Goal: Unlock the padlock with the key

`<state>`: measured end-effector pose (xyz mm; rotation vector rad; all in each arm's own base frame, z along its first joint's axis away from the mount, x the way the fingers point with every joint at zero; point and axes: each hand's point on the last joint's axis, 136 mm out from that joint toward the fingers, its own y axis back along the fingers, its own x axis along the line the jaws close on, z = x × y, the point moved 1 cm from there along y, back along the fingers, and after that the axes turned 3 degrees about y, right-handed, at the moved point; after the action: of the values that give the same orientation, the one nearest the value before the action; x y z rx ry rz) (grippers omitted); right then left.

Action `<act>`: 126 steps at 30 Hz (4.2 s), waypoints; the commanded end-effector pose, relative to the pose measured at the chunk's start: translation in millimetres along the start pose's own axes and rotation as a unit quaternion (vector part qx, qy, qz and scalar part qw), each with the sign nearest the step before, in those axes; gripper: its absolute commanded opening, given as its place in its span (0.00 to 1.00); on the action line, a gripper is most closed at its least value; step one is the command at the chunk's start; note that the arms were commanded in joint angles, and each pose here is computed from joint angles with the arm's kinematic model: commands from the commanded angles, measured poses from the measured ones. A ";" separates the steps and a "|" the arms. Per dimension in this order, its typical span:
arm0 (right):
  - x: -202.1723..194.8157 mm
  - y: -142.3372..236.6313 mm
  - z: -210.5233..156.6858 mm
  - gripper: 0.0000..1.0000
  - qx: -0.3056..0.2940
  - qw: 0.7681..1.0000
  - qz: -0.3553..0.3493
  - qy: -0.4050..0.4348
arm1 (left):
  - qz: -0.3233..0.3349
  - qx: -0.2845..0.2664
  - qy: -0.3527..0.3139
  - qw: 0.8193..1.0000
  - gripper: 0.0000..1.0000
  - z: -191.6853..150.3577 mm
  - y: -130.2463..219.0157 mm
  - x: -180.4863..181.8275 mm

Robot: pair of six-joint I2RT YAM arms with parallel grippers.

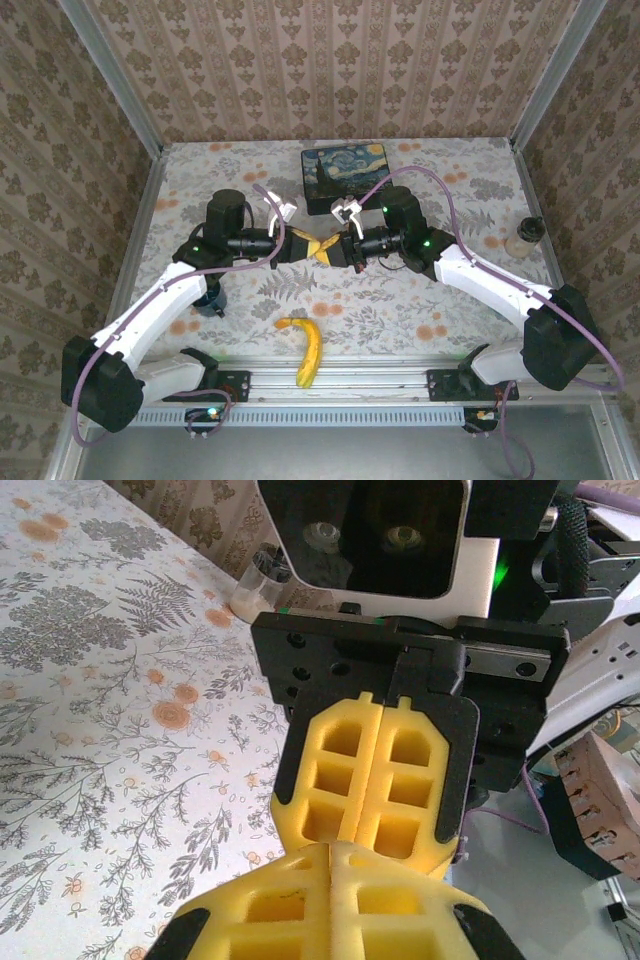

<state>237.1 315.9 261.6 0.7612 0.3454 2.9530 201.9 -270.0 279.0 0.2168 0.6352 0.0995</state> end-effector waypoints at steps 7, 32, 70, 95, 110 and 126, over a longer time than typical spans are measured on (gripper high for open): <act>21.4 6.7 22.4 0.00 -0.028 0.999 0.024 0.039 | -0.001 -0.009 -0.019 1.000 0.39 6.3 6.5 -10.2; 29.1 6.9 24.0 0.00 -0.036 0.998 0.035 0.039 | -0.057 -0.025 -0.002 0.998 0.25 2.5 11.5 -17.2; -32.8 5.4 37.1 0.28 -0.077 0.986 -0.150 -0.003 | 0.199 -0.120 0.126 0.964 0.00 33.3 36.8 52.7; -62.3 -66.3 40.4 0.43 0.012 0.876 -0.426 0.226 | 0.249 -0.184 0.340 0.888 0.00 18.8 57.2 101.1; -86.3 -82.0 47.8 0.44 0.027 0.847 -0.461 0.263 | 0.226 -0.160 0.339 0.899 0.00 12.1 54.1 81.9; -87.9 -85.2 43.0 0.00 0.033 0.855 -0.450 0.255 | 0.210 -0.167 0.330 0.905 0.00 15.2 53.4 77.2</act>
<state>331.3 395.1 230.7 -0.1983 0.6395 2.1695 286.3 -199.2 252.0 -0.0338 1.2195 0.8096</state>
